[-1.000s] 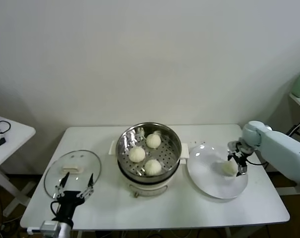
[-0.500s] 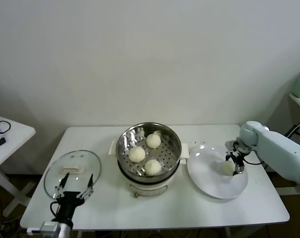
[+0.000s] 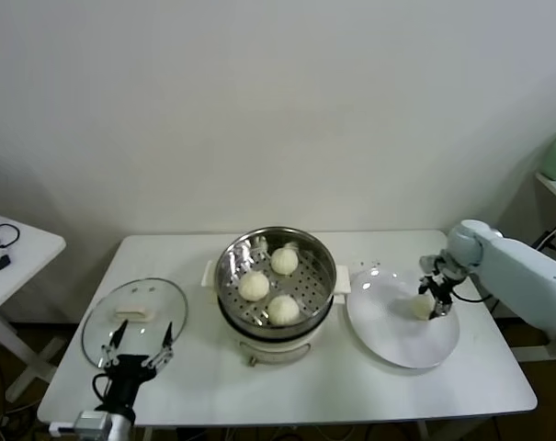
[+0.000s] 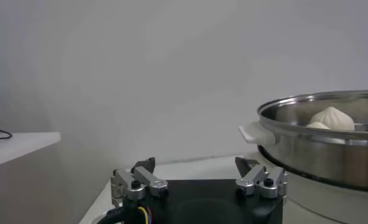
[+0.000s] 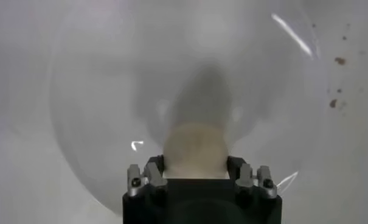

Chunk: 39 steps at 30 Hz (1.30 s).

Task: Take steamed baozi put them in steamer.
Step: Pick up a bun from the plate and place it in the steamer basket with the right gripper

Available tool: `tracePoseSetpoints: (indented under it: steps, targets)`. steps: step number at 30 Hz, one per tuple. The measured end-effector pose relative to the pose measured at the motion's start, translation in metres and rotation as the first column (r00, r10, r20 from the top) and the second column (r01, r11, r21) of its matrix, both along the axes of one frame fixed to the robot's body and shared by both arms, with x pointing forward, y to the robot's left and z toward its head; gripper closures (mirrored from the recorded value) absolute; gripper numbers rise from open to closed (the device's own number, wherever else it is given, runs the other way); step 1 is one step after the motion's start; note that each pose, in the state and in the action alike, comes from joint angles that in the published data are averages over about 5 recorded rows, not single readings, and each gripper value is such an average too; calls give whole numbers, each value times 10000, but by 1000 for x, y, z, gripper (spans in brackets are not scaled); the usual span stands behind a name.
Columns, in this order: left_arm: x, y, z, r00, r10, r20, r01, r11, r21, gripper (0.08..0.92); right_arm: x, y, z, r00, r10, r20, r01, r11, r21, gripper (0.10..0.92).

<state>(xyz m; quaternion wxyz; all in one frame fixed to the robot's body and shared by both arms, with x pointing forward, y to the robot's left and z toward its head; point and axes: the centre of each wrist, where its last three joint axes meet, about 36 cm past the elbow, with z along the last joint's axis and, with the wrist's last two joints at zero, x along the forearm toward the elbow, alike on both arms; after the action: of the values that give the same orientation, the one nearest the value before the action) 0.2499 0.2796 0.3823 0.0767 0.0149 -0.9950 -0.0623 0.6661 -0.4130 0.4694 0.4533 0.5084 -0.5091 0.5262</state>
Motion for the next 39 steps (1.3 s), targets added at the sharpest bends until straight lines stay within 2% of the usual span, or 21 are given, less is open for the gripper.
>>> tracePoseSetpoints:
  steps: [8,16,25,32,39]
  targets:
    - [0,-4,4,9999,-110,96,111,9999,-63,177,15,25,51,9971,-704,277,662,9894,1294,363]
    - [-2,-9,8,9996,-239,176,241,9996,-148,177,28,68,124,9964,-801,273,711,9673,2435,369]
    - [-6,-14,11,9988,-402,270,408,9989,-226,177,30,123,192,9993,-372,-86,381,9528,3013,369]
    - [-4,-18,15,9981,-472,402,484,9984,-280,177,30,167,214,9994,-92,-347,193,9523,3044,369]
    - [-3,-21,19,9981,-394,473,408,9987,-295,177,30,223,208,9975,360,-604,-170,9566,2908,369]
